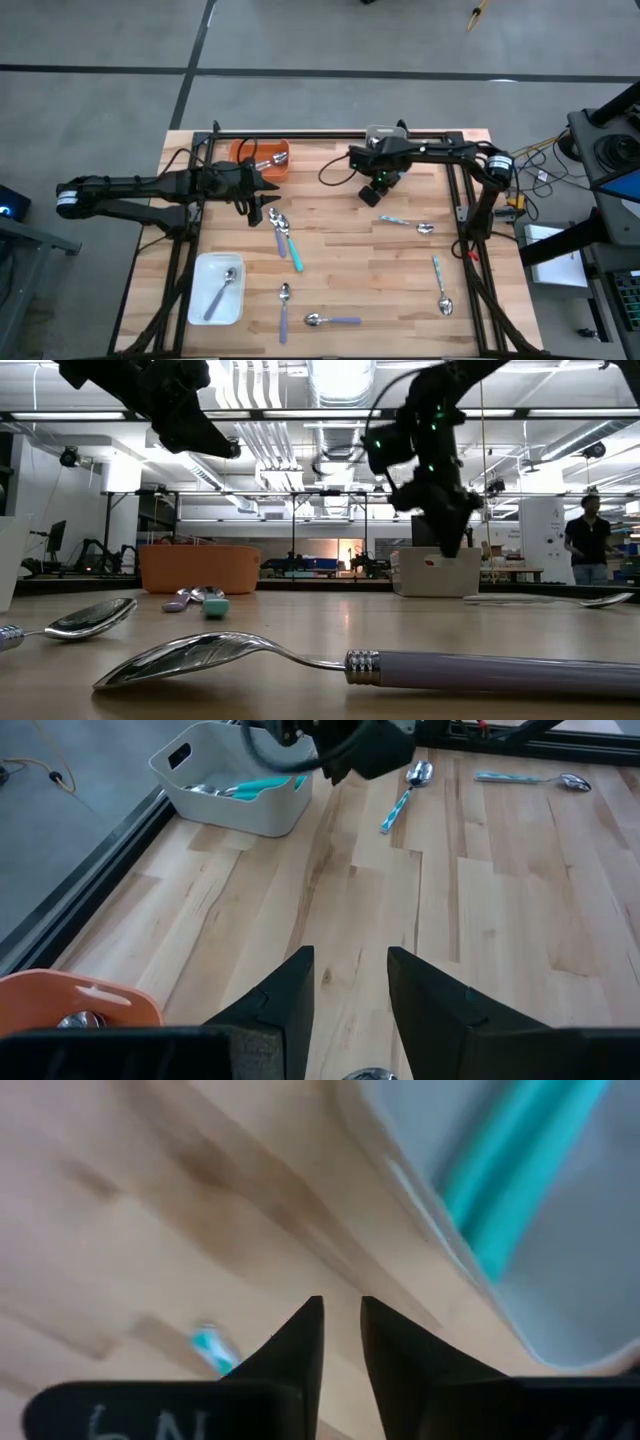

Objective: Sort silverware by color (type)
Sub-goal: Put the top purple spoon into the white bin

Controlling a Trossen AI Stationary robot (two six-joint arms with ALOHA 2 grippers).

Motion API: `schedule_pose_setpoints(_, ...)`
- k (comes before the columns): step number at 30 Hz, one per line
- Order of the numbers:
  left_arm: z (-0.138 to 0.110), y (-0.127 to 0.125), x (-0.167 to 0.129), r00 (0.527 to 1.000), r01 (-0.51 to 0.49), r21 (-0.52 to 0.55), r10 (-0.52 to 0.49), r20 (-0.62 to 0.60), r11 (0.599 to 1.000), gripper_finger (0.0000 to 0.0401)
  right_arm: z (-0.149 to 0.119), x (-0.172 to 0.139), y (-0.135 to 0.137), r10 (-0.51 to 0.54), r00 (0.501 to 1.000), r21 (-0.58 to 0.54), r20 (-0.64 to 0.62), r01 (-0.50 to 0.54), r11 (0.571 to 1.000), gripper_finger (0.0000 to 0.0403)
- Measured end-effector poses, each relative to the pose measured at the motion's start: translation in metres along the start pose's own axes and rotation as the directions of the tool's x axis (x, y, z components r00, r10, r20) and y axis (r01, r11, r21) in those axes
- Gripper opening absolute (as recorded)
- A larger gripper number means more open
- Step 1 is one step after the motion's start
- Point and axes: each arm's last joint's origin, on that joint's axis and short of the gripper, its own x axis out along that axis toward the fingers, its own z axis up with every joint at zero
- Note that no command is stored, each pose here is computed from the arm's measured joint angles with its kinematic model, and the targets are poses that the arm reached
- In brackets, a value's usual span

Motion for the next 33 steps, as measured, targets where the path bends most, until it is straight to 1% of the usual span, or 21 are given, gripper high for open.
schedule_pose_setpoints(4,0.0,0.0,0.0,1.0,0.0,0.0,0.0,0.0,1.0,0.0109,-0.003,0.014,-0.017,-0.028,0.998,0.049,-0.062,0.031,0.998,0.0043)
schedule_pose_setpoints(9,0.0,0.0,0.0,1.0,0.0,0.0,0.0,0.0,1.0,0.0109,-0.003,0.021,-0.033,-0.081,0.994,0.092,-0.074,0.088,0.992,0.0031)
schedule_pose_setpoints(14,0.0,0.0,0.0,1.0,0.0,0.0,0.0,0.001,1.0,0.0109,-0.002,0.021,-0.034,-0.089,0.994,0.133,-0.07,0.098,0.986,0.0028)
schedule_pose_setpoints(17,0.0,0.0,0.0,1.0,0.0,0.0,0.0,0.001,1.0,0.0109,-0.006,0.018,-0.027,-0.067,0.995,0.161,-0.074,0.079,0.984,0.0028)
schedule_pose_setpoints(19,0.0,0.0,0.0,1.0,0.0,0.0,0.0,0.001,1.0,0.0109,-0.01,0.015,-0.016,-0.04,0.997,0.172,-0.07,0.051,0.984,0.0028)
schedule_pose_setpoints(22,0.0,0.0,0.0,1.0,0.0,0.004,0.0,0.002,1.0,0.0109,-0.019,0.01,0.006,-0.04,0.999,0.163,-0.027,0.044,0.986,0.0028)
schedule_pose_setpoints(25,0.0,0.0,0.0,1.0,0.0,0.004,0.0,0.003,1.0,0.0109,-0.031,0.003,0.035,-0.037,0.997,0.137,0.061,0.028,0.99,0.0028)
schedule_pose_setpoints(28,0.0,0.0,0.0,1.0,-0.002,0.004,0.002,0.004,1.0,0.0109,-0.04,0.0,0.067,0.022,0.985,0.058,0.169,-0.032,0.998,0.0028)
schedule_pose_setpoints(30,0.0,0.0,0.0,1.0,-0.006,0.003,0.006,0.003,1.0,0.0109,-0.045,-0.003,0.09,0.088,0.958,-0.022,0.271,-0.085,0.996,0.0028)
schedule_pose_setpoints(32,0.0,0.0,0.0,1.0,-0.006,0.001,0.006,0.003,1.0,0.0109,-0.049,-0.006,0.112,0.177,0.907,-0.13,0.382,-0.137,0.982,0.0028)
schedule_pose_setpoints(33,0.0,0.0,0.0,1.0,-0.006,-0.001,0.007,0.003,1.0,0.0109,-0.05,-0.008,0.123,0.233,0.872,-0.195,0.431,-0.162,0.967,0.0028)
